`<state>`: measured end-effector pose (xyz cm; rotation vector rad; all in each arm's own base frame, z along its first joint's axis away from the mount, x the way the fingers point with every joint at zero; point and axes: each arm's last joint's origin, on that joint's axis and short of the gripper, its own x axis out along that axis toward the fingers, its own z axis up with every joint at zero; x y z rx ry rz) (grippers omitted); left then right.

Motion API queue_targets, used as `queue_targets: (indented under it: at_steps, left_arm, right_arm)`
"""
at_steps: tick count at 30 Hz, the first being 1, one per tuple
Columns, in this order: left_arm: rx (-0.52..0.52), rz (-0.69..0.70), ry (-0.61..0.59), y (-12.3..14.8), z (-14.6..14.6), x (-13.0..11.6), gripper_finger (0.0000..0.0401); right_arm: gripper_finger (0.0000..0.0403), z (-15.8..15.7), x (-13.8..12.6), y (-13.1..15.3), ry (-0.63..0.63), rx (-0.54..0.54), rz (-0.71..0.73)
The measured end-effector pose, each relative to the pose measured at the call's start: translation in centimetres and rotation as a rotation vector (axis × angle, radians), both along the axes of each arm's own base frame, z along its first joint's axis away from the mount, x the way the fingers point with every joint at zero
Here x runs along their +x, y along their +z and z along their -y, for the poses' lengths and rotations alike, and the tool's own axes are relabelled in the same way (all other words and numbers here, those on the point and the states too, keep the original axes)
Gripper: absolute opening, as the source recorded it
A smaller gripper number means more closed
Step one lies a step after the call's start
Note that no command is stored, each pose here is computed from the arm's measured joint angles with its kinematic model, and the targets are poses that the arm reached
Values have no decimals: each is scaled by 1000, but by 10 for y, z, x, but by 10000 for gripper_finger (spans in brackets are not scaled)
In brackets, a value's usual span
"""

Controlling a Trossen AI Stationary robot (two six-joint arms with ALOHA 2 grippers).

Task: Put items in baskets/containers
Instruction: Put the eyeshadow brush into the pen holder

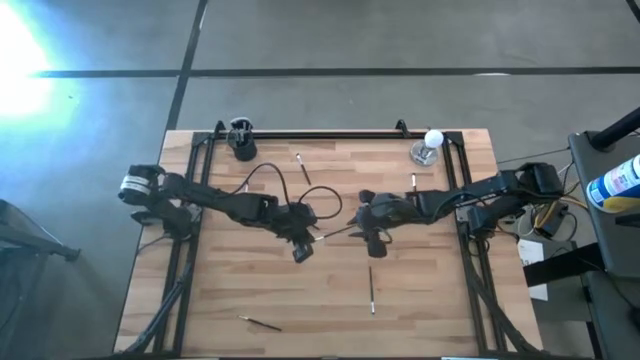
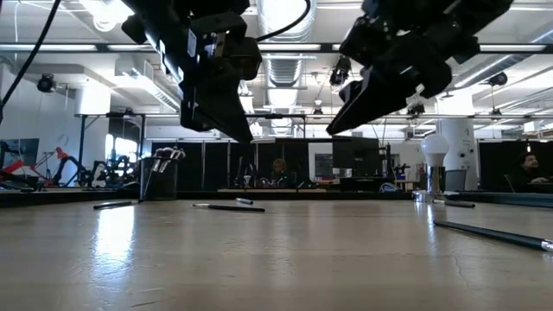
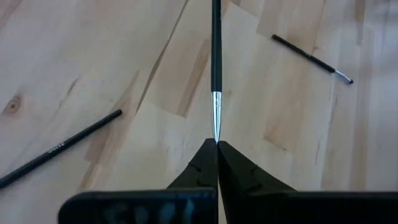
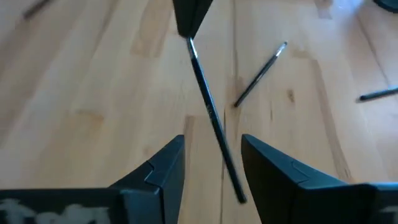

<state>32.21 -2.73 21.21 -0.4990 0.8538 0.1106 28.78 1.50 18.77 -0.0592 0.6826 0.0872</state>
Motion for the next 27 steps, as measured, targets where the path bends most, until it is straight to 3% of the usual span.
queue_targets:
  at_steps: [8,16,22,27]
  left_arm:
    - [-15,1,-6,0,0,0,0]
    - [-12,-10,7,0,-3,-1,0]
    - [6,-15,34,0,-6,-2,5]
    - [63,-20,42,8,-8,-9,43]
  right_arm:
    - [121,1,18,-16,17,-110,-89]
    - [18,0,17,-18,17,-105,-101]
    - [10,-1,14,-14,19,-99,-96]
    - [9,0,8,-22,1,-70,-114]
